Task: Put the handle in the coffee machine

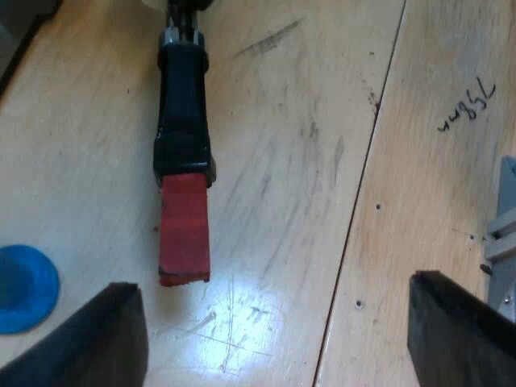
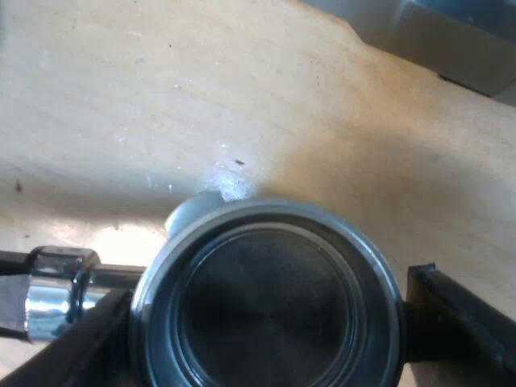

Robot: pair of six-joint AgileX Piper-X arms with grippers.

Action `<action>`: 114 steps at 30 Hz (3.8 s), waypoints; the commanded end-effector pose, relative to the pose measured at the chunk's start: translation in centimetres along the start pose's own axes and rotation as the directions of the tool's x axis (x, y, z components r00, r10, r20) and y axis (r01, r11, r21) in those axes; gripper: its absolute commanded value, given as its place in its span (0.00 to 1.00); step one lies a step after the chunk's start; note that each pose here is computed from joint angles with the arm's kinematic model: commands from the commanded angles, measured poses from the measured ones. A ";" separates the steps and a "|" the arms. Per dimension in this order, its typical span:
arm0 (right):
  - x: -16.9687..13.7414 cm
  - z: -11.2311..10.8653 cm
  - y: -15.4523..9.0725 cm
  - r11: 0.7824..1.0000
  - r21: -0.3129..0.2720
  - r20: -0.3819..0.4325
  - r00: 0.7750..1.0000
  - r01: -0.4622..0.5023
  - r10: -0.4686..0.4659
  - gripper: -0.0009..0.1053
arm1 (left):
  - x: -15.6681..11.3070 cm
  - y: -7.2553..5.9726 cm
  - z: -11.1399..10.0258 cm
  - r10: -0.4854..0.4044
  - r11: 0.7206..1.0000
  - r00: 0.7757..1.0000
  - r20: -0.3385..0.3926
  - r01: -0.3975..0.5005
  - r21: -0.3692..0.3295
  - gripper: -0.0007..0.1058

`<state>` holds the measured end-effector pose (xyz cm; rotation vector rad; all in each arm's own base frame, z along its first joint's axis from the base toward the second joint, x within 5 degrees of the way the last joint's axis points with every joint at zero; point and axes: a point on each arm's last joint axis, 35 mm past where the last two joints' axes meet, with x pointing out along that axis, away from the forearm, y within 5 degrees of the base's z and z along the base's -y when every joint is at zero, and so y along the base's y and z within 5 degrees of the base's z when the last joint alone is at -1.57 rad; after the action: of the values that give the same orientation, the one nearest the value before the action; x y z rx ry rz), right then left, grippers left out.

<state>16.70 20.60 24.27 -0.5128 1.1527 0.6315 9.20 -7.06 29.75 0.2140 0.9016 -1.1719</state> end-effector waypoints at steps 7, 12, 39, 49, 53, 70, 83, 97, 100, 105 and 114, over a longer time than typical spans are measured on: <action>-3.0 -0.3 -0.2 0.999 0.010 0.096 0.995 -0.043 0.042 0.01 | -0.1 -0.1 0.3 -0.011 0.998 1.000 0.028 0.009 0.067 0.65; -3.6 -0.4 -0.3 0.999 0.010 0.118 0.992 -0.052 0.051 0.01 | -0.2 -0.2 0.5 -0.073 0.991 0.995 0.063 0.065 0.118 0.65; -3.7 -0.3 -0.2 0.997 0.024 0.121 0.990 -0.070 0.066 0.01 | 0.5 -0.7 1.9 0.040 0.976 0.996 0.083 -0.057 0.210 0.65; -3.7 -0.3 -0.2 0.997 0.038 0.121 0.990 -0.072 0.066 0.01 | 1.7 -0.1 1.3 0.040 0.981 0.995 0.091 -0.056 0.184 0.65; -3.7 -0.3 -0.2 0.997 0.039 0.121 0.990 -0.072 0.066 0.01 | 2.6 0.2 0.5 0.037 0.984 0.997 0.071 -0.048 0.172 0.65; -3.7 -0.3 -0.2 0.996 0.038 0.120 0.990 -0.075 0.070 0.01 | 5.3 2.1 1.4 0.015 0.988 0.999 0.052 -0.023 0.152 0.65; -3.7 -0.3 -0.2 0.996 0.046 0.120 0.990 -0.076 0.070 0.01 | 6.9 3.2 1.8 -0.005 0.991 1.000 0.019 0.003 0.132 0.65; -3.8 -0.2 -0.2 0.996 0.046 0.136 0.988 -0.078 0.071 0.01 | 8.5 4.1 1.9 -0.012 0.988 1.000 -0.012 0.014 0.155 0.65; -3.8 -0.2 -0.2 0.996 0.046 0.136 0.988 -0.078 0.071 0.01 | 8.8 4.3 1.4 -0.013 0.988 1.000 -0.015 0.015 0.156 0.65; -3.8 -0.2 -0.2 0.996 0.046 0.136 0.988 -0.078 0.071 0.01 | 9.3 4.4 0.5 -0.017 0.989 0.999 -0.032 0.022 0.145 0.65; -3.8 -0.2 -0.2 0.996 0.052 0.136 0.988 -0.079 0.071 0.01 | 9.4 4.5 1.0 -0.004 0.984 1.000 0.023 0.000 0.180 0.65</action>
<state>15.64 19.52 27.04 -0.4024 1.0938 0.6698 14.37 -12.22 22.20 0.3484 0.8029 -1.2498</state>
